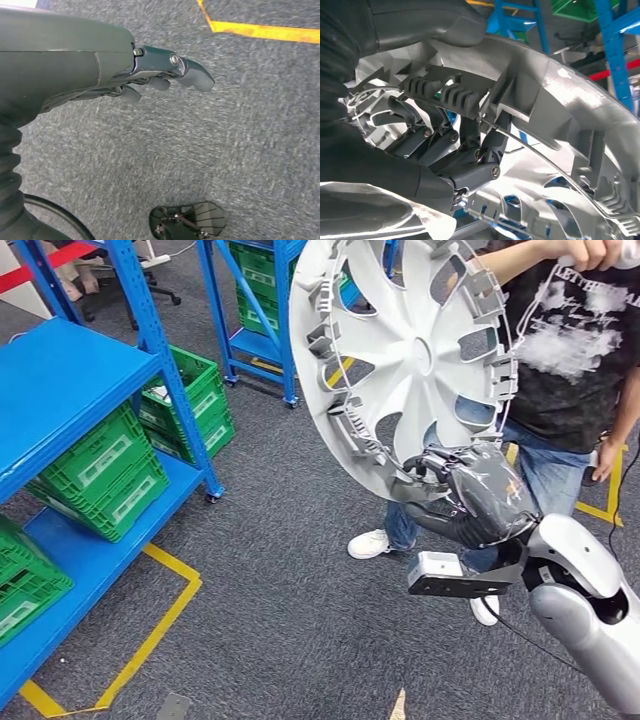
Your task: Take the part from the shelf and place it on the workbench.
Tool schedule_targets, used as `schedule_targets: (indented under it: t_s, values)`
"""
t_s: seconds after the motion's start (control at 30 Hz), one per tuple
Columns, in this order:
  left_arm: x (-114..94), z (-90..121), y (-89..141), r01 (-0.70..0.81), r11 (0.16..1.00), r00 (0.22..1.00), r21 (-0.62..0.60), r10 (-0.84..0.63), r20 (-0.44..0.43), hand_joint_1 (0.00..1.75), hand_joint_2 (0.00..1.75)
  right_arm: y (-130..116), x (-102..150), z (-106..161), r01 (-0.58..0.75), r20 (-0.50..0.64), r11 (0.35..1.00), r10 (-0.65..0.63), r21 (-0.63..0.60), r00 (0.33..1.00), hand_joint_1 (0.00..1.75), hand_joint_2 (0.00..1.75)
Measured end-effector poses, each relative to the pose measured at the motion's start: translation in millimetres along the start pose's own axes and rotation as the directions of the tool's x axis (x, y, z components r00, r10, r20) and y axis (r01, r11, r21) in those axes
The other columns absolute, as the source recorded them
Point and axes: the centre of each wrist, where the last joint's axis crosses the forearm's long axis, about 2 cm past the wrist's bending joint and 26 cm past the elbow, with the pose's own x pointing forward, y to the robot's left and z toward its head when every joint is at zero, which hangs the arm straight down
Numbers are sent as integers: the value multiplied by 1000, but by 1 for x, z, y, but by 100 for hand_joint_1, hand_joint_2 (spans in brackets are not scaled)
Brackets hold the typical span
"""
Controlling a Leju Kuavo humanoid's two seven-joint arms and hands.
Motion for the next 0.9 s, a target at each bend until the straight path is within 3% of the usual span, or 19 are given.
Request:
schedule_targets:
  t_s: [0.9]
  values:
    - [-2, 1, -1, 1, 1000, 1000, -4, -1, -5, 0, 175, 3, 1, 2, 32, -10, 999, -32, 0, 999, 175, 175]
